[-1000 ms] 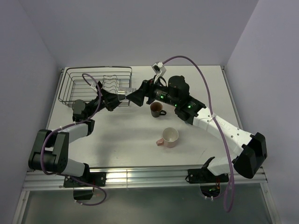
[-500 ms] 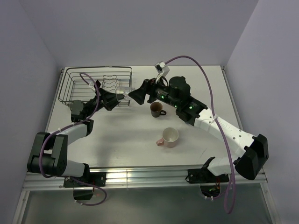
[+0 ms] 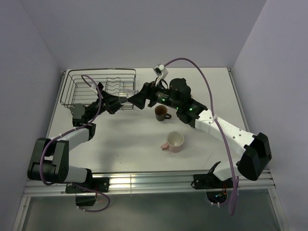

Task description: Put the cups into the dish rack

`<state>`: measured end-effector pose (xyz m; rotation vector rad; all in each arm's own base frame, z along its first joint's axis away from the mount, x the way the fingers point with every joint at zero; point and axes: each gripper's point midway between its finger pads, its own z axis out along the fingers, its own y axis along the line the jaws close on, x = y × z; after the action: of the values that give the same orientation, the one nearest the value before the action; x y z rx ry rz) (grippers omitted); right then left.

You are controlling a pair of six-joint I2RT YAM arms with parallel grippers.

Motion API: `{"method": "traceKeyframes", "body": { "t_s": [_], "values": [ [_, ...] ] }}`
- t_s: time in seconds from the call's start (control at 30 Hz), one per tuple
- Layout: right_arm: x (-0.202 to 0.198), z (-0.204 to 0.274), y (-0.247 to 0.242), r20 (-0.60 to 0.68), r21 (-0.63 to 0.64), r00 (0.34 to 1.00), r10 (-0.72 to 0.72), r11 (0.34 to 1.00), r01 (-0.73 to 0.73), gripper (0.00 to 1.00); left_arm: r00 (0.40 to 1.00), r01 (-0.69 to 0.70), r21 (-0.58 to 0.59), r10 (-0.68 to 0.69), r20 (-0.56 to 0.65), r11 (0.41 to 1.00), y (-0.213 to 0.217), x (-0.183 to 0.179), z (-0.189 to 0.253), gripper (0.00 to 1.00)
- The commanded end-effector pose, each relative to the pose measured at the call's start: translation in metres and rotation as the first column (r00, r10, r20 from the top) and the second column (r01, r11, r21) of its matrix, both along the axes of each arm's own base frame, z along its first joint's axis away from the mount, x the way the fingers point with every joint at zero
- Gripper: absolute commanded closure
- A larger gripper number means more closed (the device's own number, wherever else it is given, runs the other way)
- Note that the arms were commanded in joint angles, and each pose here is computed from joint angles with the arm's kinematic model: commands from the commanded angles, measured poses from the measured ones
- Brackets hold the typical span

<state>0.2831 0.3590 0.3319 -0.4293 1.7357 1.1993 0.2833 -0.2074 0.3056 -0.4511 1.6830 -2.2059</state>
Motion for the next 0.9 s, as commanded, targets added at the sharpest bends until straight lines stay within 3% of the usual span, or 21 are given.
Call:
{"method": "traceKeyframes", "body": {
  "t_s": [0.0,0.33,0.4,0.43,0.63,0.67,0.7,0.73,0.87],
  "values": [
    [-0.007,0.044,0.013,0.077,0.116,0.994,0.072,0.990,-0.080,0.12,0.825,0.042,-0.073,0.006,0.565,0.996,0.010,-0.070,0.075,1.00],
    [-0.004,0.051,0.016,0.079,0.148,0.995,0.065,0.986,-0.076,0.28,0.837,0.046,-0.070,0.000,0.548,0.996,0.009,-0.067,0.070,1.00],
    [-0.003,0.051,0.017,0.072,0.149,0.995,0.066,0.986,-0.076,0.43,0.838,0.049,-0.070,-0.003,0.546,0.996,0.009,-0.066,0.070,1.00],
    [-0.003,0.051,0.018,0.072,0.151,0.995,0.067,0.986,-0.077,0.58,0.838,0.049,-0.070,-0.003,0.546,0.996,0.009,-0.066,0.070,1.00],
    [-0.002,0.049,0.020,0.056,0.147,0.996,0.071,0.986,-0.079,0.97,0.840,0.048,-0.071,-0.001,0.543,0.996,0.008,-0.062,0.069,0.99],
    [-0.001,0.050,0.019,0.052,0.145,0.997,0.064,0.987,-0.071,1.00,0.840,0.048,-0.067,-0.004,0.543,0.997,0.008,-0.062,0.068,0.94],
    [0.000,0.050,0.018,0.052,0.142,0.997,0.056,0.988,-0.063,1.00,0.844,0.043,-0.064,-0.002,0.536,0.997,0.008,-0.060,0.067,0.78],
    [0.001,0.052,0.017,0.056,0.141,0.997,0.047,0.989,-0.054,1.00,0.846,0.039,-0.059,-0.001,0.533,0.998,0.007,-0.059,0.066,0.69],
    [0.012,0.056,0.008,0.065,0.099,0.997,-0.030,0.995,0.023,1.00,0.869,-0.013,-0.013,0.018,0.495,1.000,0.006,-0.044,0.058,0.43]
  ]
}}
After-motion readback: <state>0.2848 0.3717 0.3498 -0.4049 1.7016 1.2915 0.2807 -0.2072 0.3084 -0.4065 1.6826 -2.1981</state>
